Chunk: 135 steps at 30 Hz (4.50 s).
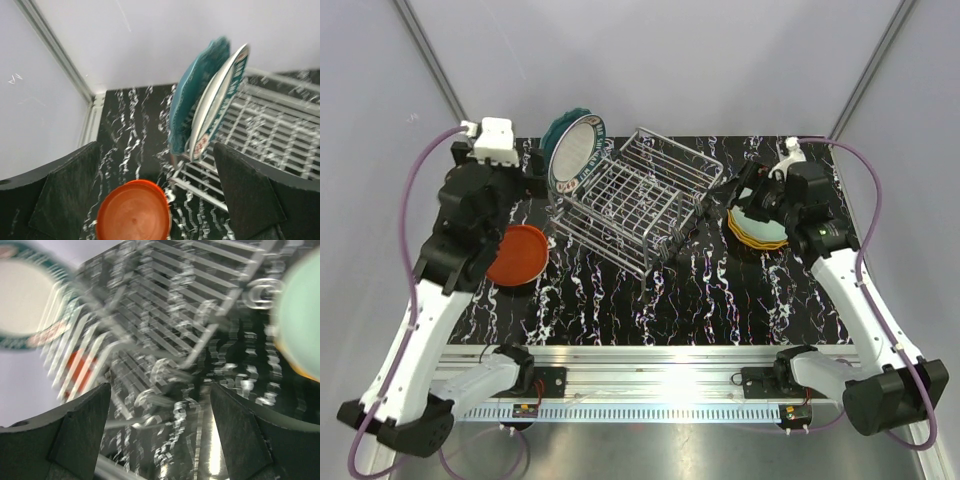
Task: Load the plates into the dish rack
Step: Insert the plate into the dish rack, then grab a plate with the right arm
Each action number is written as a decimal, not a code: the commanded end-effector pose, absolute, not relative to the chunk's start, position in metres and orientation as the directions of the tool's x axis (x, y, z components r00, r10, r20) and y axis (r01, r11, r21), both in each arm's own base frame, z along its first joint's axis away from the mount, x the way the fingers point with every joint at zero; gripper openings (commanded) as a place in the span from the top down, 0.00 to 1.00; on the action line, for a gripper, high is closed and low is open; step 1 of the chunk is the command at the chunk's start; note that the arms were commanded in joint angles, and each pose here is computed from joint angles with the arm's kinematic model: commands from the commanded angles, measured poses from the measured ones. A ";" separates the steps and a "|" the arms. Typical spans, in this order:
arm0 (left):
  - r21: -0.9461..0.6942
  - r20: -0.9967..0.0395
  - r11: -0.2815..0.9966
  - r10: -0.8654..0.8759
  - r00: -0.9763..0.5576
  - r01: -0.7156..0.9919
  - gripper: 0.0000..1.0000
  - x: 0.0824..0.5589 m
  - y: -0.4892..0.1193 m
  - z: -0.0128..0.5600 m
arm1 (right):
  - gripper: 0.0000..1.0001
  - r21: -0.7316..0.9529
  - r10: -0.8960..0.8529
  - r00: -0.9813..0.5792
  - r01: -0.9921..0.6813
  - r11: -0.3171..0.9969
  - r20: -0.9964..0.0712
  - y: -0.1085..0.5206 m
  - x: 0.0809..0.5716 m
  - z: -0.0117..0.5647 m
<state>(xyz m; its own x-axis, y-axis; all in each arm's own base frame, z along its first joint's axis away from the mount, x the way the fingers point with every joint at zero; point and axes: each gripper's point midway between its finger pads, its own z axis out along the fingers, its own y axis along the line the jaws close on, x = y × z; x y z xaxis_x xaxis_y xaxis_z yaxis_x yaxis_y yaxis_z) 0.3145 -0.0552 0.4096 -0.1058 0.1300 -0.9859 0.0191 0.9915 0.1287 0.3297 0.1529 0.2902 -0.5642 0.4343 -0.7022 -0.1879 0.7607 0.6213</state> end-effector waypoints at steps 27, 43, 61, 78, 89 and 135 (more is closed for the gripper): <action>-0.172 -0.981 0.985 -0.170 0.090 -0.012 0.01 0.216 -0.018 0.322 | 0.26 0.407 0.750 -0.370 0.665 0.626 -0.548 -0.055 0.369 0.111; -0.134 -0.991 0.991 -0.134 0.030 -0.013 0.01 0.222 -0.021 0.310 | 0.33 0.369 0.785 -0.401 0.719 0.589 -0.472 -0.060 0.382 0.050; -0.135 -0.991 0.991 -0.135 0.021 -0.005 0.01 0.224 -0.024 0.307 | 0.83 0.326 0.779 -0.403 0.743 0.585 -0.480 -0.061 0.342 0.045; -0.143 -0.990 0.989 -0.143 0.007 0.024 0.01 0.223 -0.029 0.304 | 1.00 0.431 0.811 -0.382 0.702 0.567 -0.443 -0.042 0.334 0.078; -0.147 -0.989 0.988 -0.146 -0.020 0.044 0.01 0.224 -0.035 0.300 | 1.00 0.522 0.832 -0.343 0.656 0.545 -0.437 -0.032 0.334 0.096; -0.127 -0.991 0.990 -0.124 -0.058 0.063 0.01 0.231 -0.041 0.292 | 0.44 0.569 0.876 -0.303 0.671 0.476 -0.376 -0.028 0.350 0.070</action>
